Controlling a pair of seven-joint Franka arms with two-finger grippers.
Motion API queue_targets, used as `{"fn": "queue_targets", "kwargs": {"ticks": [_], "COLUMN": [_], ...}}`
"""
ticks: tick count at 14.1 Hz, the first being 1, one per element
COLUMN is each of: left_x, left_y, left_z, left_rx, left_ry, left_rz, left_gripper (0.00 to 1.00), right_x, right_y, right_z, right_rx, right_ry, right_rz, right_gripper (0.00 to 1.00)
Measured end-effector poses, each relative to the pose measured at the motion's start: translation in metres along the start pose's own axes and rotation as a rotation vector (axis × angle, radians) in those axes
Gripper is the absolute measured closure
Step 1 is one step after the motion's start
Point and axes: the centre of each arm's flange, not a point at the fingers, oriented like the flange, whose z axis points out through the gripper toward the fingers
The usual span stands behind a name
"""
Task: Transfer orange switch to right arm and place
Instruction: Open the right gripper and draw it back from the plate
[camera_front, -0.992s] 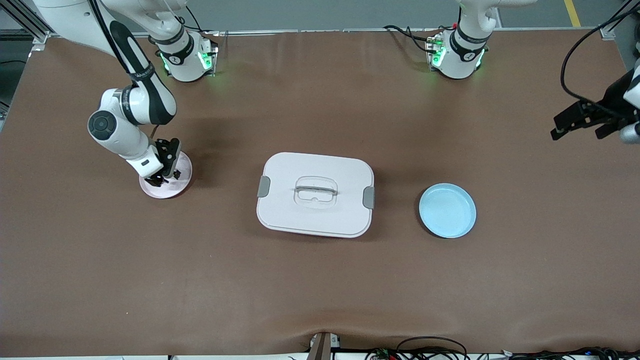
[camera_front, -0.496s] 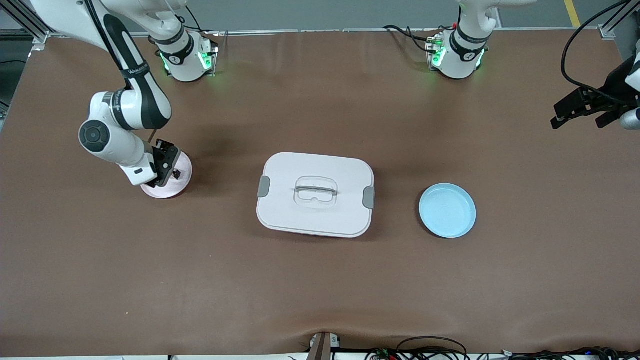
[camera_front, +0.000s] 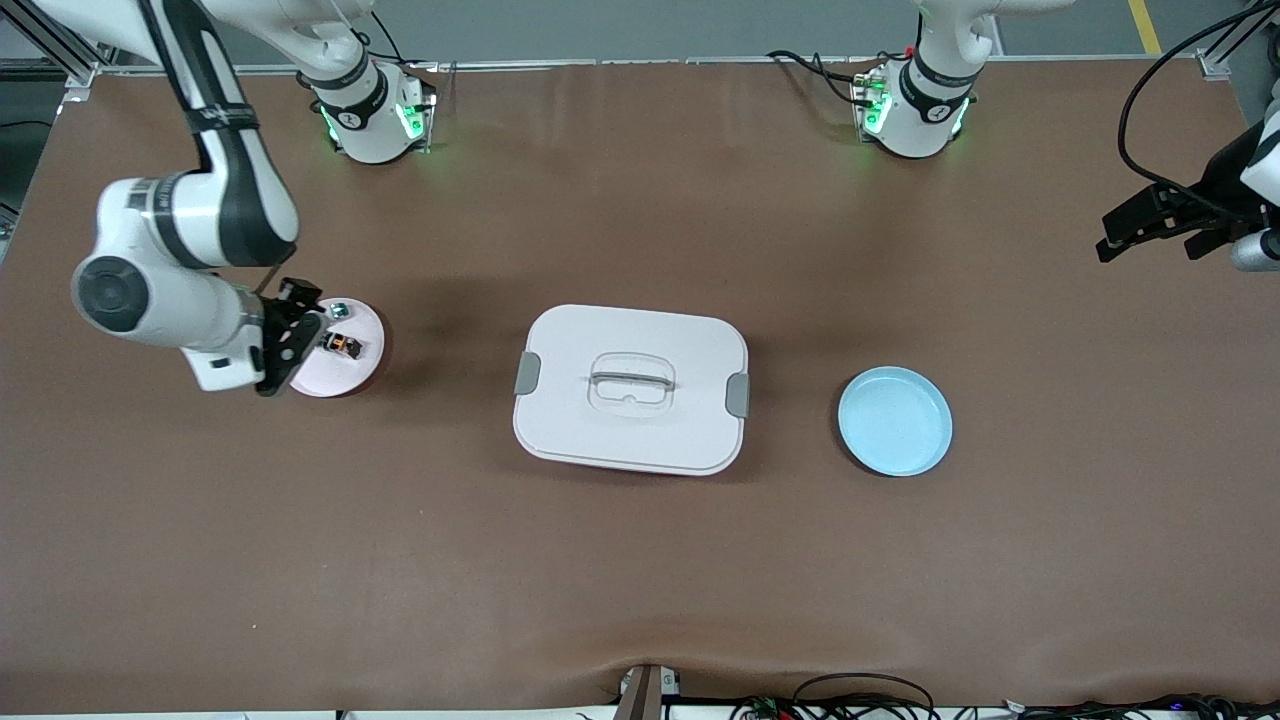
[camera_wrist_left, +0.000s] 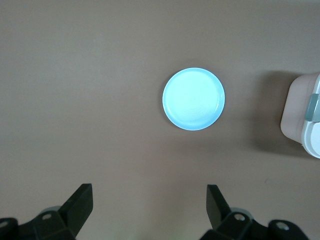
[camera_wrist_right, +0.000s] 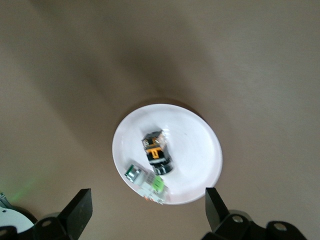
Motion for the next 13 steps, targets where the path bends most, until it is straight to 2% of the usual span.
{"fn": "queue_targets", "kwargs": {"ticks": [3,7,13], "left_x": [0.000,0.000,-0.001], "left_y": [0.003,0.004,0.004], "left_z": [-0.002,-0.002,-0.002], "left_rx": [0.000,0.000,0.000], "left_ry": [0.003,0.001,-0.001], "left_rz": [0.005,0.006,0.006], "left_gripper": [0.00,0.00,0.00], "right_x": [-0.030,-0.061,-0.072], "right_y": [0.028,0.053,0.058], "right_z": [-0.027,-0.071,-0.128], "right_rx": [-0.013,0.023,0.019], "right_ry": [0.028,0.020,0.031], "right_rz": [0.091,0.246,0.634], "right_gripper": [0.00,0.00,0.00]}}
